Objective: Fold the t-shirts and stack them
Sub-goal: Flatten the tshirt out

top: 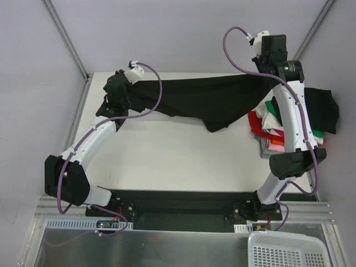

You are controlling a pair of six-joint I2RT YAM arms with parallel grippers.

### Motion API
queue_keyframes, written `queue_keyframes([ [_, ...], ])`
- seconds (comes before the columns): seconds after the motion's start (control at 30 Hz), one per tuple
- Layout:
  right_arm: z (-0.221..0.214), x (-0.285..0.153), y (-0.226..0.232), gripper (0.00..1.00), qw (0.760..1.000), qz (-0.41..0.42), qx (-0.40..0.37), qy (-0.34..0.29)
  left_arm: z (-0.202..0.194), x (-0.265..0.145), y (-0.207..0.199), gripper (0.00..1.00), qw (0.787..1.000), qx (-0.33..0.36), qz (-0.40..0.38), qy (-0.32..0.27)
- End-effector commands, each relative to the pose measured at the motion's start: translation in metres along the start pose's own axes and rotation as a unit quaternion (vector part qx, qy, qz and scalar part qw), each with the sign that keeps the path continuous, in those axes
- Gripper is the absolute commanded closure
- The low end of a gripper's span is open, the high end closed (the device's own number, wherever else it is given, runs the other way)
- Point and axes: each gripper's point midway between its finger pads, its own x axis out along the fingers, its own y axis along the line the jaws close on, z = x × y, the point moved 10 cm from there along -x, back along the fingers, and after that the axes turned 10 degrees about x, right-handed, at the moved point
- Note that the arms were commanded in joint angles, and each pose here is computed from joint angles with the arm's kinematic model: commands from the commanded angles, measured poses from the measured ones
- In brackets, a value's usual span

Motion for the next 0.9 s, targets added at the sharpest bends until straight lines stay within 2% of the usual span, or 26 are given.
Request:
queue_keyframes([
  [0.0,0.002,0.006,-0.003,0.99,1.0,-0.011,0.005,-0.004,0.009,0.0,0.021,1.0,0.999,-0.037,0.034,-0.017],
  [0.17,-0.006,0.018,0.009,0.99,1.0,0.011,-0.001,0.018,0.004,-0.011,0.022,1.0,0.999,-0.032,0.023,-0.025],
  [0.4,-0.026,-0.001,0.013,0.99,0.998,0.045,-0.001,0.034,-0.015,-0.041,0.03,1.0,0.999,-0.018,0.027,-0.04],
  [0.63,-0.05,-0.058,0.0,0.99,0.996,0.079,0.024,-0.033,-0.035,-0.096,0.062,1.0,0.993,-0.05,0.063,-0.085],
  [0.87,-0.084,-0.118,-0.008,0.99,0.987,0.134,0.036,-0.085,-0.056,-0.138,0.057,1.0,0.989,-0.07,-0.003,-0.127],
])
